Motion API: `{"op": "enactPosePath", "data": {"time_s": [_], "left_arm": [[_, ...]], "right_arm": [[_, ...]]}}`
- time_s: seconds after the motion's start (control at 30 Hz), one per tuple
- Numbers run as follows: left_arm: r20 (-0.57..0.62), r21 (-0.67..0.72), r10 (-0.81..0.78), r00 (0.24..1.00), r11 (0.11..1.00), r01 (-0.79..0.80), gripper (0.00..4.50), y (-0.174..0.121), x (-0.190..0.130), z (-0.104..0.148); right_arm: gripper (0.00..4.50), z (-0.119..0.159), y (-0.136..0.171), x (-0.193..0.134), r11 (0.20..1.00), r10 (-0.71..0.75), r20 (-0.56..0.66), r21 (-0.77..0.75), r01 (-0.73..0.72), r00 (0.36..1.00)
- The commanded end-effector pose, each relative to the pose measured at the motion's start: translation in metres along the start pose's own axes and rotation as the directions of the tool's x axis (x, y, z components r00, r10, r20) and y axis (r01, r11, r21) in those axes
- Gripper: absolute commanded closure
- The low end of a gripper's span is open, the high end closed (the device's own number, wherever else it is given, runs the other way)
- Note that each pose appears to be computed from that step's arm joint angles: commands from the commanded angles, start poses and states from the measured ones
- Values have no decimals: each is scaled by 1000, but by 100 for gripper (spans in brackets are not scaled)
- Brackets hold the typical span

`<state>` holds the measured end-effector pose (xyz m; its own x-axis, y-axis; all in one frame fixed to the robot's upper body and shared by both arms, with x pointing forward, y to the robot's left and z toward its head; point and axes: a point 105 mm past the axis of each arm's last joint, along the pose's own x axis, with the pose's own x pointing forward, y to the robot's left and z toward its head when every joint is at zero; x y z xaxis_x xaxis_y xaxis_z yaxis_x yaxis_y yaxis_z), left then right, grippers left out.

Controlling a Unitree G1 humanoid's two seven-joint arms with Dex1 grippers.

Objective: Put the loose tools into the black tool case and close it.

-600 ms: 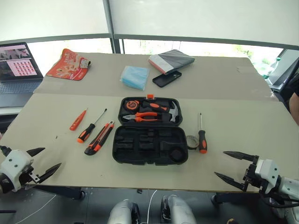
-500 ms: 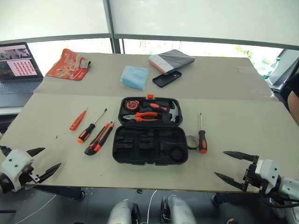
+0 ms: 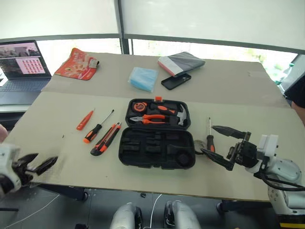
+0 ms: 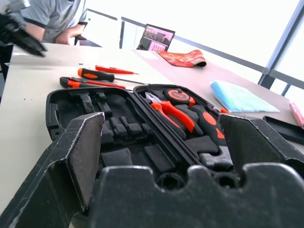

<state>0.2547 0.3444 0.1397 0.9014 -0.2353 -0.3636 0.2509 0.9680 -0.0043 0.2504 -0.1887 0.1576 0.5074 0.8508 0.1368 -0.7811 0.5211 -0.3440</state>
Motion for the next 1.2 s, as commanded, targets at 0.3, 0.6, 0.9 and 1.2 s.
{"op": "enactPosePath", "data": {"time_s": [0.3,0.6,0.9,1.2], "left_arm": [[-137,89,-73,988,992,86,109,-35,69,32],[-186,154,-80,979,982,109,219,-41,98,27],[-298,97,-83,951,988,116,219,-42,112,-3],[-23,86,-168,986,982,169,366,-35,97,48]], "right_arm": [[0,-2,-1,-2,999,-3,16,-34,4,1000],[0,-1,4,-2,1000,-16,11,-25,16,1000],[0,2,7,0,1000,-13,7,-14,14,1000],[0,9,1,-1,999,-29,-11,-46,28,1000]]}}
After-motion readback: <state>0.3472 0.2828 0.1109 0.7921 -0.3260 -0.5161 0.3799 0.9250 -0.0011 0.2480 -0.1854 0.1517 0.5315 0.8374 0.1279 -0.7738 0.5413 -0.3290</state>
